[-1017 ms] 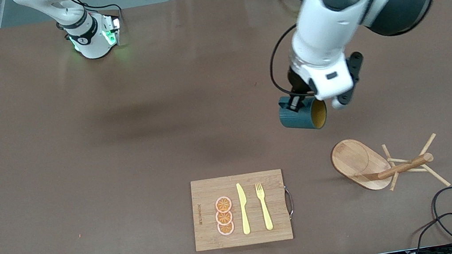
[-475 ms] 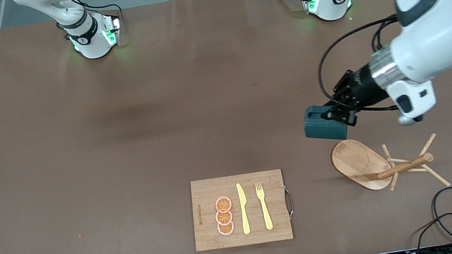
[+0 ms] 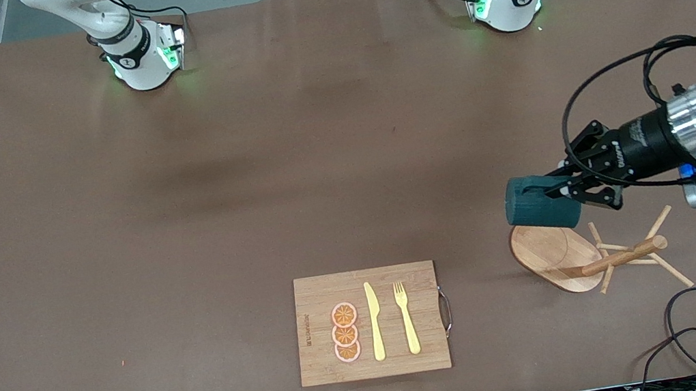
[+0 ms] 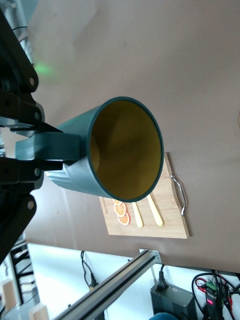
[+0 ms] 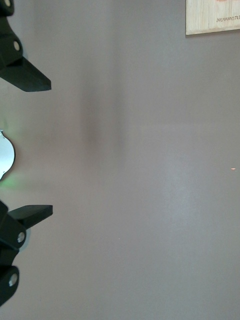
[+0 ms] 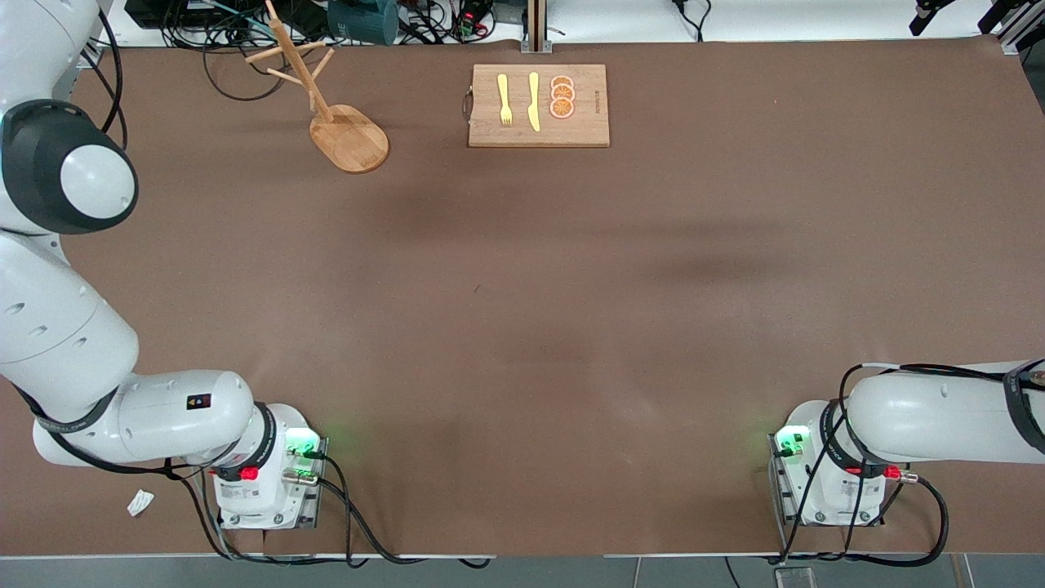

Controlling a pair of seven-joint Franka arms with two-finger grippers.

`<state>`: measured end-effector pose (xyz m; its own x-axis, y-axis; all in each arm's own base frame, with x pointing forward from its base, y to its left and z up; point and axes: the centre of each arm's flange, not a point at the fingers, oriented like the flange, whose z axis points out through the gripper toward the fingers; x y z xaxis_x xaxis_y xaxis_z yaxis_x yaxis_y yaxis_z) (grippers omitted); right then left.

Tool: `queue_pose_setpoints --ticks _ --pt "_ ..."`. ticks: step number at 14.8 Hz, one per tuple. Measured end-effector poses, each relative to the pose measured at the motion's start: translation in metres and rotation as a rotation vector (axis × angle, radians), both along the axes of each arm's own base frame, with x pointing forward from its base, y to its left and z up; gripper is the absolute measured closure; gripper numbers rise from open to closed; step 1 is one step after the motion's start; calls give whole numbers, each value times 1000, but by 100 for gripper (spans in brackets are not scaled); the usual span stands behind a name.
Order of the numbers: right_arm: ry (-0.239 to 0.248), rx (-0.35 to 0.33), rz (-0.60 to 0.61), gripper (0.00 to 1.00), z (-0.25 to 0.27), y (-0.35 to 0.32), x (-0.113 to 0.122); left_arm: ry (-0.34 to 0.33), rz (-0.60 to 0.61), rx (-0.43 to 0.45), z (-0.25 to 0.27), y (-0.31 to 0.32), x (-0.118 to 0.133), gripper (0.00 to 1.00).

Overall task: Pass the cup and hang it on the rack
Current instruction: 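Hang the mug handle onto a rack peg with the left gripper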

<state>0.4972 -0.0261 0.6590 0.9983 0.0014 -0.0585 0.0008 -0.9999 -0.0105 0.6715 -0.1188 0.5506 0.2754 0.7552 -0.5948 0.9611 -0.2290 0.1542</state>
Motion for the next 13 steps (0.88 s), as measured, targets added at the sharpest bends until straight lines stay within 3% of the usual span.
queue_pose_setpoints --ticks 4,13 --pt "0 0 0 0 0 0 0 42 47 -97 -31 37 17 79" --pt "0 0 0 0 0 0 0 54 96 -256 -65 86 34 79"
